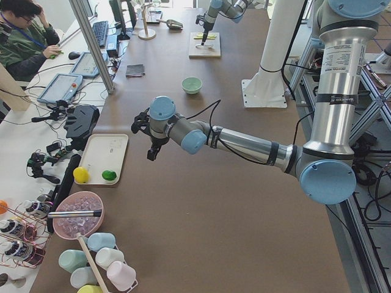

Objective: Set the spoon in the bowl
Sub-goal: 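Lower the right gripper onto the white spoon while the left arm withdraws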

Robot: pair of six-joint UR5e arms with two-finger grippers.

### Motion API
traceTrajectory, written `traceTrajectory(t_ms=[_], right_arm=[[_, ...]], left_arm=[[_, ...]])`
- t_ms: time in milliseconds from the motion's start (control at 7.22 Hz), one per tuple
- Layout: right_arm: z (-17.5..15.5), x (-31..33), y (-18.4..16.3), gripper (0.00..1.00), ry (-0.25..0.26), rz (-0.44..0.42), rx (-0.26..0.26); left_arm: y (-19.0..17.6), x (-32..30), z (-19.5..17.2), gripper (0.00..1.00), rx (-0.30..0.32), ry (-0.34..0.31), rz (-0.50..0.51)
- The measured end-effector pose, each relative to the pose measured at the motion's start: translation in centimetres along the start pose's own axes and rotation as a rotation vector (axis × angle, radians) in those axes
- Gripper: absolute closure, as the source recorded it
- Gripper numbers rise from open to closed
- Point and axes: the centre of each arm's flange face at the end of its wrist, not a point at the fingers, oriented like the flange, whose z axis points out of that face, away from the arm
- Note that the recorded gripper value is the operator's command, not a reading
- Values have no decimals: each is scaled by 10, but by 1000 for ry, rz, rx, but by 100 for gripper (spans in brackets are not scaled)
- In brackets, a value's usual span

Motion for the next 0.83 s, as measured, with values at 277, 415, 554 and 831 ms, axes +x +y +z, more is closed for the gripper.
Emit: traceTrajectory(t_ms=[277,415,554,831], right_arm=[[8,-7,12,100,11,10,15],[8,-8,13,100,12,11,18],[8,-8,13,100,12,14,20],[3,-15,13,100,-4,18,20]], left_arm=[[7,-3,0,2,-2,-1,-3],[8,-3,0,2,-2,0,-4],[9,-3,0,1,-2,0,-4],[9,-4,1,2,-3,0,-8]])
